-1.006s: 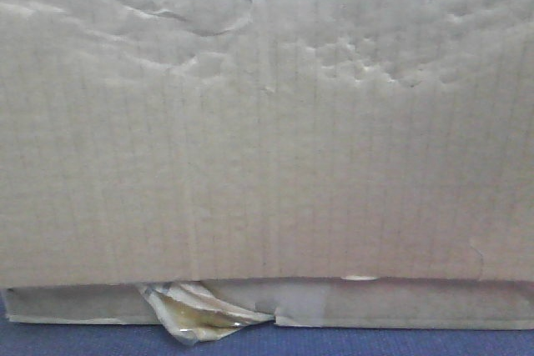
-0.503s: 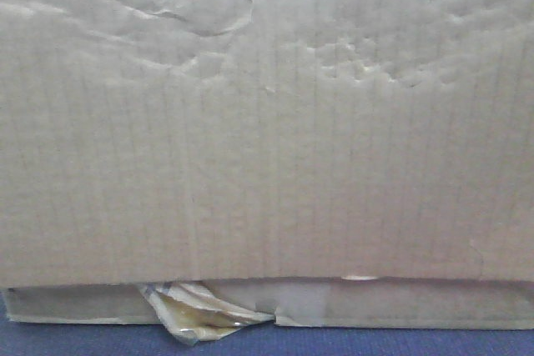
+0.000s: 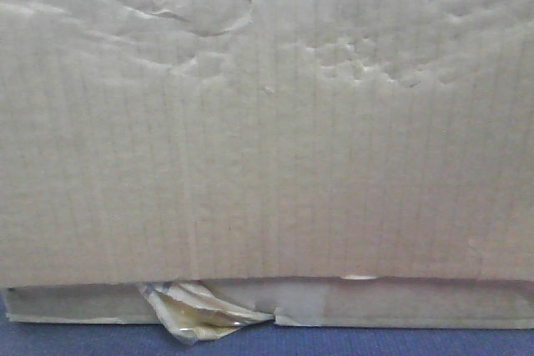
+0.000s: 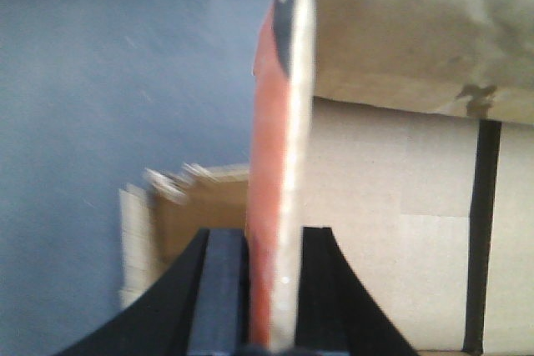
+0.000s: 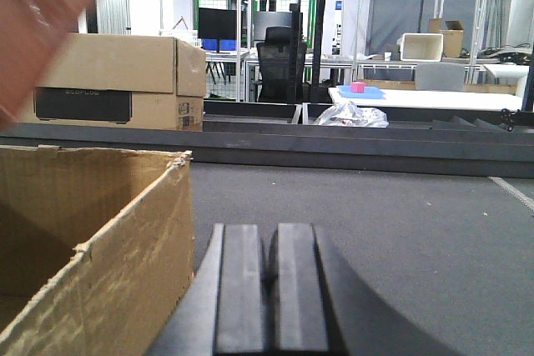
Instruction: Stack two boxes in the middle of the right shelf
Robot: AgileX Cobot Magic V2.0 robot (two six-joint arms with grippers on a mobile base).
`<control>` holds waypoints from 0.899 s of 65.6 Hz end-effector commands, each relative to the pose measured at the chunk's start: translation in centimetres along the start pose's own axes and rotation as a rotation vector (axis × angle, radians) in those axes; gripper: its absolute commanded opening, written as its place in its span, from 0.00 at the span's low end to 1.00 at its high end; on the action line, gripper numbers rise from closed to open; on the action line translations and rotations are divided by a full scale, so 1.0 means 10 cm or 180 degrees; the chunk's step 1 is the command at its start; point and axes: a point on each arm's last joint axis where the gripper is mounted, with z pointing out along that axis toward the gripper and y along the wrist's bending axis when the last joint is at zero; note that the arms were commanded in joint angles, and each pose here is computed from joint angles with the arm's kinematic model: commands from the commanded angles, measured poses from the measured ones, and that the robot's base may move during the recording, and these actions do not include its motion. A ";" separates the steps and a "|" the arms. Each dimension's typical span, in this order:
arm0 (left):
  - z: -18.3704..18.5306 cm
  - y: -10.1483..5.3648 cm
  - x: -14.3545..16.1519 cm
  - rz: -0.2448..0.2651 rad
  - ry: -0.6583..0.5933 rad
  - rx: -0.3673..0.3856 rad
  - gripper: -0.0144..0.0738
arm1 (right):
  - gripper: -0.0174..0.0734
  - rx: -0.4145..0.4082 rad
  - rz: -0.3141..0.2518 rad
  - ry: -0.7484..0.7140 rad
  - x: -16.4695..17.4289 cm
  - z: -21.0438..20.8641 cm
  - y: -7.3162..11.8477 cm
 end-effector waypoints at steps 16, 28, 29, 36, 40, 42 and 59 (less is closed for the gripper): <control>0.62 -0.25 0.32 -0.0158 0.0520 -0.0053 0.04 | 0.01 0.0015 -0.0036 -0.0047 -0.03 0.00 0.00; 0.83 -0.23 0.57 -0.0191 0.0828 -0.0228 0.04 | 0.01 0.0015 -0.0036 -0.0047 -0.03 0.00 0.00; 0.85 -0.23 0.59 -0.0185 0.0859 -0.0236 0.04 | 0.01 0.0015 -0.0036 -0.0047 -0.03 0.00 0.00; 0.98 -0.21 0.77 -0.0143 0.1066 -0.0346 0.04 | 0.01 0.0015 -0.0036 -0.0047 -0.03 0.00 0.00; 1.04 -0.20 0.87 -0.0160 0.1182 -0.0395 0.04 | 0.01 0.0015 -0.0036 -0.0047 -0.03 0.00 0.00; 1.07 -0.19 0.92 -0.0152 0.1244 -0.0409 0.04 | 0.01 0.0015 -0.0036 -0.0047 -0.03 0.00 0.00; 1.24 -0.17 1.33 -0.0173 0.1796 -0.0446 0.04 | 0.01 0.0015 -0.0036 -0.0047 -0.03 0.00 0.00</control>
